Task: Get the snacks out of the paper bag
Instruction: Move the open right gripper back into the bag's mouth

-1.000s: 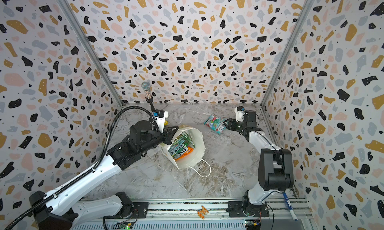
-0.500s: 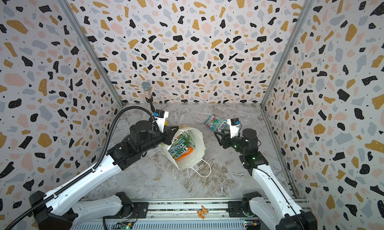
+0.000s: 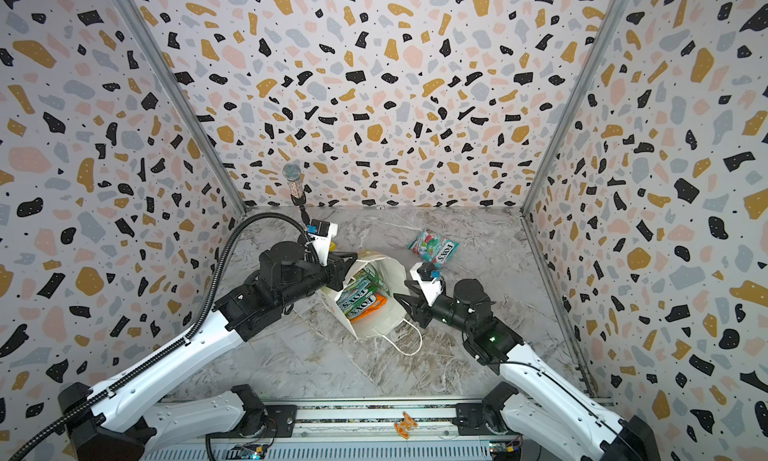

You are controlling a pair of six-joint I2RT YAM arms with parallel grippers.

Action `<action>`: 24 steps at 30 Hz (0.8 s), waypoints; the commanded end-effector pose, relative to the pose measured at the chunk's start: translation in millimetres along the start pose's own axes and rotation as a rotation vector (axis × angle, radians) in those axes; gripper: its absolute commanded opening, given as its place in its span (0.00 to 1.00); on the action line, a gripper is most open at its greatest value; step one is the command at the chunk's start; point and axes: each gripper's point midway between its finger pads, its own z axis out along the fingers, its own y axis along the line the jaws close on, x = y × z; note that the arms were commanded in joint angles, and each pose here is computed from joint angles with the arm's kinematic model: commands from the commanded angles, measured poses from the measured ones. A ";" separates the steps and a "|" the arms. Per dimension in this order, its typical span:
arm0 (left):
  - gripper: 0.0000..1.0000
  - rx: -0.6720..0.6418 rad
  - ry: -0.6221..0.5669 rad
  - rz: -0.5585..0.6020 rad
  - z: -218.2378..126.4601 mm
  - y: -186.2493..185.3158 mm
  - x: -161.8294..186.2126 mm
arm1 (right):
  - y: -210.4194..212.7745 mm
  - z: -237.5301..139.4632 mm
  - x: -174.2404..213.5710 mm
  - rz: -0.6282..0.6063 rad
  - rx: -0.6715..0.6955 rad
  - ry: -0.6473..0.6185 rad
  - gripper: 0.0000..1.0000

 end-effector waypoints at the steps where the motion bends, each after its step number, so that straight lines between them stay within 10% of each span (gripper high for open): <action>1: 0.00 0.029 -0.042 0.017 -7.6 -8.7 -14.2 | 3.0 11.6 5.2 -0.112 0.055 0.042 0.47; 24: 0.00 0.041 -0.035 0.017 -8.8 -11.5 -14.6 | -26.4 88.5 56.7 -0.324 0.305 0.360 0.38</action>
